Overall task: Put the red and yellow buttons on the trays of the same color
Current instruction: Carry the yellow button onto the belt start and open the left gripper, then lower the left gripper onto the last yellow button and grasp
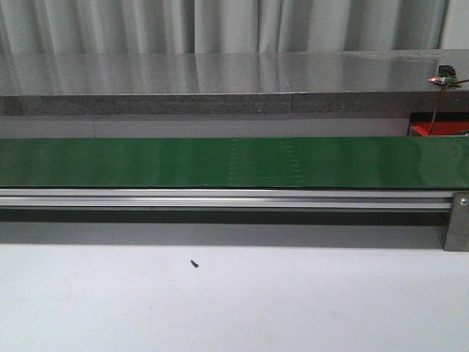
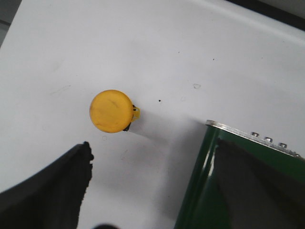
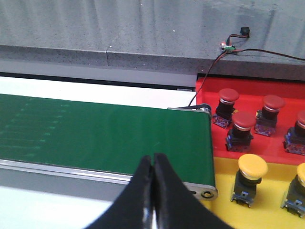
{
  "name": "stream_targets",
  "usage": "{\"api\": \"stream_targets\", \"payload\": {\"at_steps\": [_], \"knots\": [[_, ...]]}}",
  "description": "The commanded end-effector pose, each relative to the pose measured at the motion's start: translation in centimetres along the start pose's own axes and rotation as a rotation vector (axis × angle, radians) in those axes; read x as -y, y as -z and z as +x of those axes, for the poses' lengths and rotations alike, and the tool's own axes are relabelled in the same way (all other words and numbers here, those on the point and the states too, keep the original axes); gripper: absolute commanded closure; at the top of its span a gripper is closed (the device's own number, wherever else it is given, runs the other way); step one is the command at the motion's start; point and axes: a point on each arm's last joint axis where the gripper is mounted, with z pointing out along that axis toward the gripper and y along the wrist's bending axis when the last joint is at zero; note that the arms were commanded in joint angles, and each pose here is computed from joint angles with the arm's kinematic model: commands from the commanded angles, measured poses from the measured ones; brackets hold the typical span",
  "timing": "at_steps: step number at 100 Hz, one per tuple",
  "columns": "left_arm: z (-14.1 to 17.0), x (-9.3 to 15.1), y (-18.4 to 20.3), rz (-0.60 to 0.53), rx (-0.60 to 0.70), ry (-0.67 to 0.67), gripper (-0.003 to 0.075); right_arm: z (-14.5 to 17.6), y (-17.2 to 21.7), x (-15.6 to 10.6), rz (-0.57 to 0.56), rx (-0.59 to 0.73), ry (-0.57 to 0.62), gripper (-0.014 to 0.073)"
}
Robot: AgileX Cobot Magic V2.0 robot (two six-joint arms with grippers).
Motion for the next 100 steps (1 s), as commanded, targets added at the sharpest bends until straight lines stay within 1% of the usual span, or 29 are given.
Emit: {"api": "stream_targets", "payload": {"at_steps": [1, 9, 26, 59, 70, 95, 100], "knots": [[-1.4, -0.2, 3.0, -0.014, 0.138, 0.011, 0.0199, -1.4, 0.2, 0.1, 0.014, 0.092, -0.005, 0.0718], [-1.4, -0.9, 2.3, -0.022, 0.137, 0.029, 0.0199, -1.4, 0.2, 0.1, 0.014, 0.091, -0.005, 0.0718], [-1.1, -2.3, -0.1, -0.028, 0.089, 0.059, 0.0206, -1.4, 0.2, 0.1, 0.014, 0.09, -0.005, 0.0718], [-1.3, -2.9, -4.1, -0.013, 0.12, 0.091, 0.0206, -1.4, 0.2, 0.1, 0.013, 0.088, -0.005, 0.0718], [-1.5, -3.1, -4.8, -0.016, 0.144, 0.095, 0.0206, -1.4, 0.2, 0.1, 0.013, 0.086, -0.005, 0.0718], [-1.1, -3.6, -7.4, -0.02, 0.123, 0.104, 0.0208, -1.4, 0.2, 0.1, 0.013, 0.086, -0.005, 0.0718], [-1.1, -3.6, -7.6, -0.02, 0.123, 0.106, 0.0219, -1.4, 0.2, 0.1, 0.012, 0.085, -0.005, 0.0718]]}}
